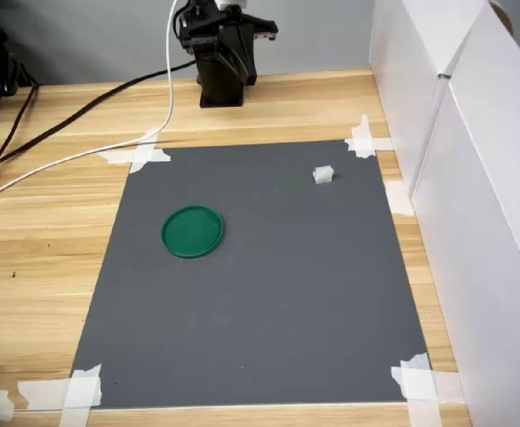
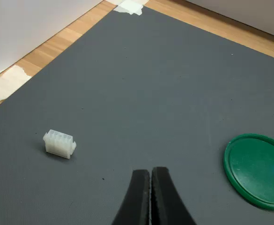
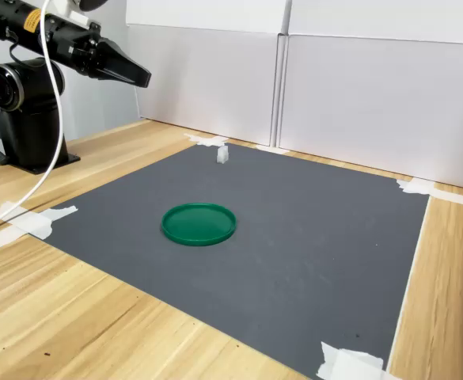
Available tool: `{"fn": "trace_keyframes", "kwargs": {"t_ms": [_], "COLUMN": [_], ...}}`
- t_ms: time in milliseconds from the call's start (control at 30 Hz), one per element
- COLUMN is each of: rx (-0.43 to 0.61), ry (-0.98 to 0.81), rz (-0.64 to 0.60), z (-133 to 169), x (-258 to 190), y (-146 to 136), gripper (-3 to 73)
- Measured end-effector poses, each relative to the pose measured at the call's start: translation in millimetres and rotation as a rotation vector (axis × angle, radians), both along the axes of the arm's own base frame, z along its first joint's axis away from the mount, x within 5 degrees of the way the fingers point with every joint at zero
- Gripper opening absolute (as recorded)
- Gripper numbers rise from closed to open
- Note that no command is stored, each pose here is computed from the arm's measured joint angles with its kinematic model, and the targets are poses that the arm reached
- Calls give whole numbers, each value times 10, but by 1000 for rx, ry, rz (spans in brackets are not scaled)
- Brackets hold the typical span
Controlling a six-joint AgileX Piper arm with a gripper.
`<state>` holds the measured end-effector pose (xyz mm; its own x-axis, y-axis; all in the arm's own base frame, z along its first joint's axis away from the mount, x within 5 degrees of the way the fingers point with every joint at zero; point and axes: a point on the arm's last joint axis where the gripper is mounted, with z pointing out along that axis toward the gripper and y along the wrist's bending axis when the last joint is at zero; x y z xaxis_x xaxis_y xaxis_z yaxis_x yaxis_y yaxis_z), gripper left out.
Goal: Grasp a white terminal and put it in the green lid.
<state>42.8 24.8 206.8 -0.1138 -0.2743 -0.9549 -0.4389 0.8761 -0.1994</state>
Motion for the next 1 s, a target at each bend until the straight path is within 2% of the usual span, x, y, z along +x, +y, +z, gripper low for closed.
{"fn": "trace_keyframes", "kwargs": {"t_ms": [767,1000], "rx": [17,-2], "ry": [12,82], "rz": [4,12], "z": [6,281], "x": [2,110], "y": [8,48], "gripper": [-15,-15]}}
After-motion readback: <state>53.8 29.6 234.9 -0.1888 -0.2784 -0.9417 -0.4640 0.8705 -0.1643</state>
